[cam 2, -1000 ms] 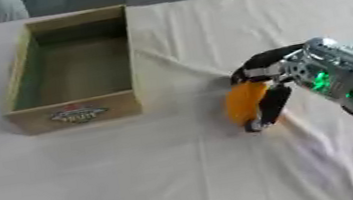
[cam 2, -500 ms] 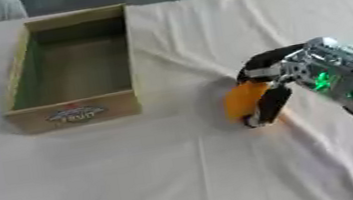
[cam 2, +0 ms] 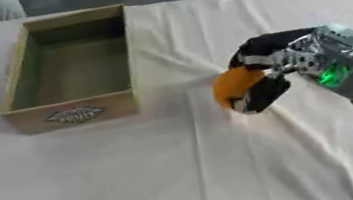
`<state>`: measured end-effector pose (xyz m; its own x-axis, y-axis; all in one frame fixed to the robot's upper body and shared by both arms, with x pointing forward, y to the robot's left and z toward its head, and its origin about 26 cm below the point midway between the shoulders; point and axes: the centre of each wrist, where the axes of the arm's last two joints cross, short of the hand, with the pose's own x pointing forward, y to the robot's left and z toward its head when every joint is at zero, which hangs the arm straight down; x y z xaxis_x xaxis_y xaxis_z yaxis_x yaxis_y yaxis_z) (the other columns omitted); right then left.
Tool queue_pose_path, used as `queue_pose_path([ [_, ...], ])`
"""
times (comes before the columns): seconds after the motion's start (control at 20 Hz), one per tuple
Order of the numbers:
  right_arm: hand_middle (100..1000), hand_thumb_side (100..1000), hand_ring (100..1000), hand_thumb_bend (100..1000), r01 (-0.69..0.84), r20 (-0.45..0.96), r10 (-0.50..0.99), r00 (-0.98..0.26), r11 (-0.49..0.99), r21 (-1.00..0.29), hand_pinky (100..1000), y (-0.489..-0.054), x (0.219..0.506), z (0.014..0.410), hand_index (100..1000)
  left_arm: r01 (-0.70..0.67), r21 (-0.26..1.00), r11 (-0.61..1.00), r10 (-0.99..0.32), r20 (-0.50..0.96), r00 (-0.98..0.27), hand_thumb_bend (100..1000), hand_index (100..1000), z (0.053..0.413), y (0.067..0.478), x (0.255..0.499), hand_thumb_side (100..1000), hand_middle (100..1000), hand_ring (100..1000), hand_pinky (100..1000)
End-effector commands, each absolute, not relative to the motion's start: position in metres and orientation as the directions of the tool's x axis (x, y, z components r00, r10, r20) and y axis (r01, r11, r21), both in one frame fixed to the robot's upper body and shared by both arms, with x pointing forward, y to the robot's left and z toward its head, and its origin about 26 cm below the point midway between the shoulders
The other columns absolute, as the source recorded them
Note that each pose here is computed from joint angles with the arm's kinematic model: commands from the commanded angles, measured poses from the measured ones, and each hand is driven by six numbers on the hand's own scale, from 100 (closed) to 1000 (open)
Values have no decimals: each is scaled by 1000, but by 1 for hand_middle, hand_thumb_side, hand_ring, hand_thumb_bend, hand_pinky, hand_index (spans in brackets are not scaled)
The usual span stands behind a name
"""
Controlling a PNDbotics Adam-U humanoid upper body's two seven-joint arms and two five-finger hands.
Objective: Pick up objects on the table and place them in the box.
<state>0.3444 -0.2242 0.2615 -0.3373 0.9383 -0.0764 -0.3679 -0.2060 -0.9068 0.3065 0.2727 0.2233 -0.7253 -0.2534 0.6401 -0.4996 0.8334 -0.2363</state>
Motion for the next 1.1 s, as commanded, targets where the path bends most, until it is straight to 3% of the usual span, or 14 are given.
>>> queue_pose_path([
  [0.05,610,401,852,100,-418,-54,974,-220,-144,-897,790,-227,335,288,633,-499,-234,835,-271,613,-742,100,885,231,275,304,914,676,694,695],
  [0.25,601,350,847,100,-354,-59,969,-242,-145,-924,793,-221,324,308,626,-499,-232,835,-272,614,-741,100,885,231,275,304,915,676,694,695],
  [0.6,571,341,838,100,-223,-63,955,-289,-131,-966,793,-201,312,343,600,-498,-228,836,-272,617,-738,100,885,230,275,303,914,675,694,694],
  [1.1,538,329,820,100,-83,-66,936,-347,-100,-992,791,-130,345,378,575,-482,-223,847,-258,621,-740,100,885,230,272,304,913,675,694,695],
])
